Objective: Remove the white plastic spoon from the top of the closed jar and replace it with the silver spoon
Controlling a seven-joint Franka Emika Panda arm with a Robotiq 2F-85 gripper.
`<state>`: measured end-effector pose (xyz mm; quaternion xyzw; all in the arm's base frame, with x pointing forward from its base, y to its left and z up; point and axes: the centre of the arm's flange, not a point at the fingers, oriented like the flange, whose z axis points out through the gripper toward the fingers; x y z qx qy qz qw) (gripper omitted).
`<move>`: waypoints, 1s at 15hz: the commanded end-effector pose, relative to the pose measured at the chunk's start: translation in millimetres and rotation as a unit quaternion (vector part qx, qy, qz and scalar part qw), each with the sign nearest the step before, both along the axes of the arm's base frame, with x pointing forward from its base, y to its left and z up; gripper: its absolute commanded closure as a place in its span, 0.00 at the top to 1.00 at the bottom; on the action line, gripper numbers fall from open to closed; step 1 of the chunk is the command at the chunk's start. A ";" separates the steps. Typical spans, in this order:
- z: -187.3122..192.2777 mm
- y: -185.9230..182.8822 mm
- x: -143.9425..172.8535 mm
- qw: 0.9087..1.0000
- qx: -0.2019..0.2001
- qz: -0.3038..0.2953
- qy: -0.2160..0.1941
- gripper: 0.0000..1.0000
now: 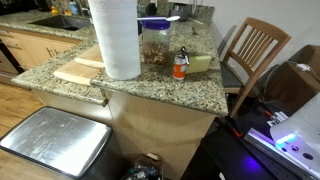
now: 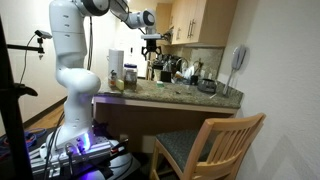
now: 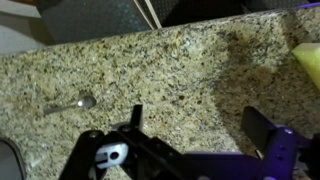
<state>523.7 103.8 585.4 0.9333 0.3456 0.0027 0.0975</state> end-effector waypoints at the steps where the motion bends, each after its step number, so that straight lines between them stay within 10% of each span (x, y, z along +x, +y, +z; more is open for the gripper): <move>1: 4.8 13.5 3.4 1.000 -0.007 0.025 -0.003 1.00; 8: 19.8 75.5 -7.3 0.985 0.044 0.168 -0.021 1.00; 15: 3.1 152.9 -45.8 0.934 0.134 0.331 0.006 1.00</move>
